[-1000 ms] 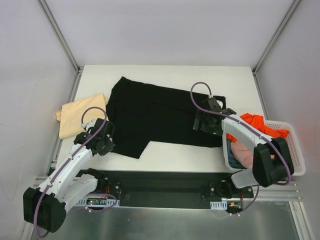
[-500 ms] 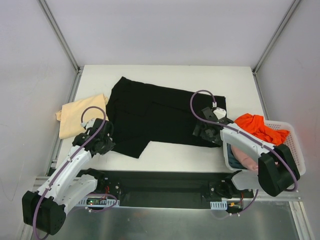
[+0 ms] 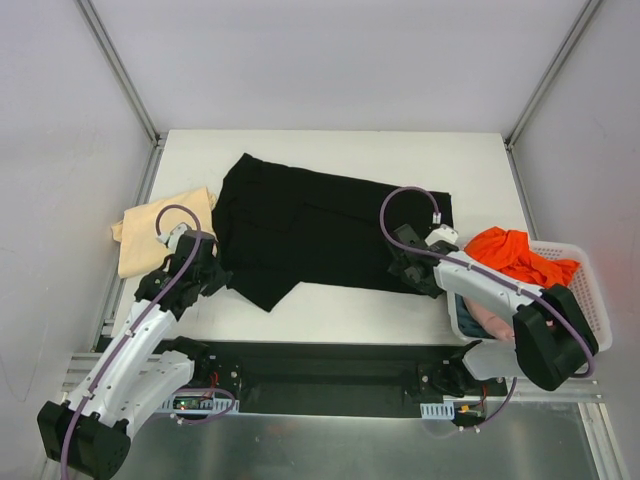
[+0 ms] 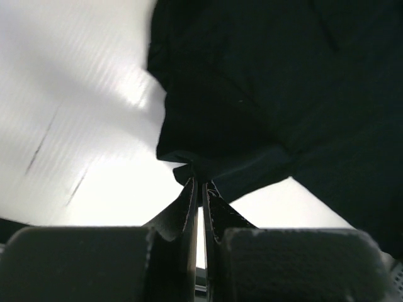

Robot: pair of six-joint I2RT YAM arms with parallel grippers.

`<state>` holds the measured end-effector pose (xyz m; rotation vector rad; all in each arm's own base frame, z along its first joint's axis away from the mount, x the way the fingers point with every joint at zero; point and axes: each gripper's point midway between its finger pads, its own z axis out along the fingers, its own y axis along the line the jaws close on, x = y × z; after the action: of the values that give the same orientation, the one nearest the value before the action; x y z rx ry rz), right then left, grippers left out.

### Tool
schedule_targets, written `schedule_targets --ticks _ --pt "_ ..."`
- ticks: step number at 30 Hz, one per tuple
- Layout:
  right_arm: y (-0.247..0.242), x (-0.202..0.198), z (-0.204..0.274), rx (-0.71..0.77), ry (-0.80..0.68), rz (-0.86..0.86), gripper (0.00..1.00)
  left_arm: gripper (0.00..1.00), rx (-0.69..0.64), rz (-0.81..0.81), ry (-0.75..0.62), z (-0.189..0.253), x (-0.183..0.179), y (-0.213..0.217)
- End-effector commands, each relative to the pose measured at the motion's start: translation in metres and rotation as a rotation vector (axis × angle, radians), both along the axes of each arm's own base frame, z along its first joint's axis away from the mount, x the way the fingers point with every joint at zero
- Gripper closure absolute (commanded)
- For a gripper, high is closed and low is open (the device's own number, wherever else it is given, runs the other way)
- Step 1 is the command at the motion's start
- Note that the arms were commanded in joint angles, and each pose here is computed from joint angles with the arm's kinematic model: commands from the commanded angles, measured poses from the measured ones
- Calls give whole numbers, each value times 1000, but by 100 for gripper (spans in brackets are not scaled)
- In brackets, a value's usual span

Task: Fold and stack the t-shirts
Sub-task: Grap the side of the flattened tshirt closest away from the robot with both arms

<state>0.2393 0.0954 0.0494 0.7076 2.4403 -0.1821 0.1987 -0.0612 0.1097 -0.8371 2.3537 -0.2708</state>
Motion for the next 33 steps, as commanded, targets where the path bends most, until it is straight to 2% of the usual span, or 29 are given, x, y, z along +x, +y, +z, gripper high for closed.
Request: schedule_targets --ticks 1,13,20,26,32,33 --pt "-9 -18 -12 -76 42 -52 20 100 -59 -39 -101 27 20 -13" --pt "1 -15 -35 -70 56 -96 34 100 -83 -62 -154 39 30 -20" --pt "3 -2 -38 -96 58 -75 48 100 -79 -62 -174 45 36 -20" --pt "6 2 -42 -99 81 -35 51 100 -83 -68 -172 47 40 -22" --pt "9 16 -35 -148 87 58 73 100 -74 -64 -182 50 44 -21" --pt "6 16 -33 -171 93 76 86 100 -75 -64 -184 51 44 -21"
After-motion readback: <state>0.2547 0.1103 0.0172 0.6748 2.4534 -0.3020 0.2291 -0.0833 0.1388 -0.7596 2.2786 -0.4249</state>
